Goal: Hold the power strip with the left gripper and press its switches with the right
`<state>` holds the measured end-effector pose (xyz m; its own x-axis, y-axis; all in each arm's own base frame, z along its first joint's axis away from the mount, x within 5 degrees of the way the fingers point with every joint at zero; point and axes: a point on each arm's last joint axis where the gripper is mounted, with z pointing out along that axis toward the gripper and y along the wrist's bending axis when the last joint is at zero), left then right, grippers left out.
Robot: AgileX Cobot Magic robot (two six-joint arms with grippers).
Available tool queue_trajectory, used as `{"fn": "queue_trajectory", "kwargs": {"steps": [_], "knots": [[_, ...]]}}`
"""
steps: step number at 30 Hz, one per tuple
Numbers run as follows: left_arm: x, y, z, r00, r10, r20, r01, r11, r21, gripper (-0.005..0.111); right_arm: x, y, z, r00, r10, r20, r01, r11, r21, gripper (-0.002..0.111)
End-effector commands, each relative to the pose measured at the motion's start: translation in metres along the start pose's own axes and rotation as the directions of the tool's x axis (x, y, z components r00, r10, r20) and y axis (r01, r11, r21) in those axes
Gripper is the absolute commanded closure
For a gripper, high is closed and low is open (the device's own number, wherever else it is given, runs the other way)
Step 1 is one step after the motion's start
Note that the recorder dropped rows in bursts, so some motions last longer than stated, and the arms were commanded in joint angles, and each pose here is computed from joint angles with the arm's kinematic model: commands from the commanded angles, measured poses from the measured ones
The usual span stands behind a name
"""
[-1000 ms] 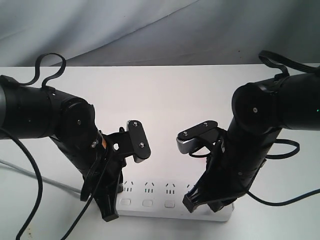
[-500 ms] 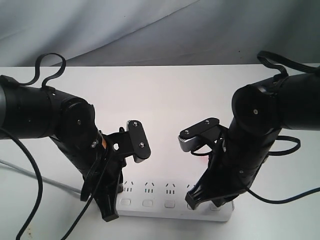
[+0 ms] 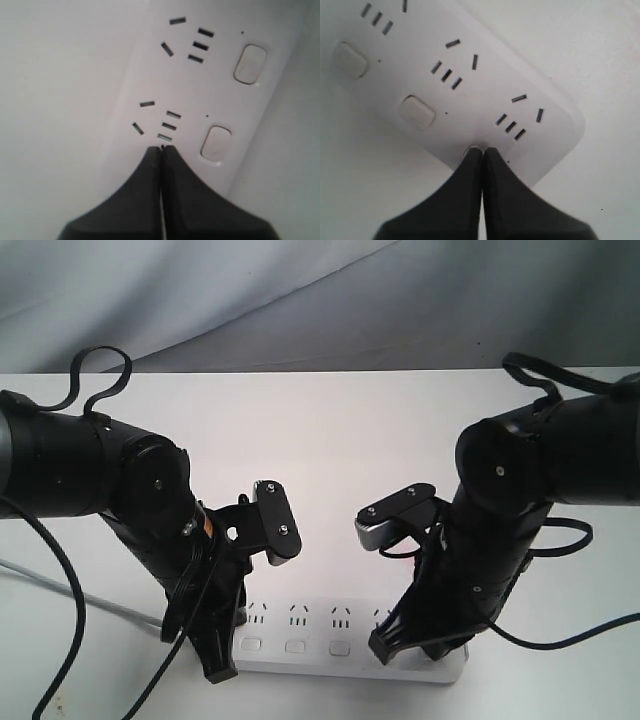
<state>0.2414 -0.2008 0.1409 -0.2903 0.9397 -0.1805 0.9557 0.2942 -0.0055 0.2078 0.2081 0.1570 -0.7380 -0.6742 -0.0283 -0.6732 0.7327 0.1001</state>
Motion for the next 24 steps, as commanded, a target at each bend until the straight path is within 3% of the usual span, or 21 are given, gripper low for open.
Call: {"fn": "queue_trajectory", "kwargs": {"steps": [1, 17, 24], "knots": [[0.001, -0.002, 0.007, 1.0, 0.0, -0.029, 0.001, 1.0, 0.018, 0.107, 0.0, -0.001, 0.017, 0.998, 0.005, -0.055, -0.005, 1.0, 0.002, 0.108], [0.001, -0.002, 0.007, 1.0, -0.001, -0.03, 0.001, 1.0, 0.019, 0.107, 0.0, -0.005, 0.057, 0.982, 0.064, -0.177, -0.06, 0.998, 0.028, 0.108], [0.001, -0.002, 0.007, 1.0, -0.005, -0.03, 0.006, 1.0, 0.019, 0.107, 0.006, 0.013, 0.068, 0.996, 0.0, -0.085, 0.023, 0.963, 0.267, 0.108]]}}
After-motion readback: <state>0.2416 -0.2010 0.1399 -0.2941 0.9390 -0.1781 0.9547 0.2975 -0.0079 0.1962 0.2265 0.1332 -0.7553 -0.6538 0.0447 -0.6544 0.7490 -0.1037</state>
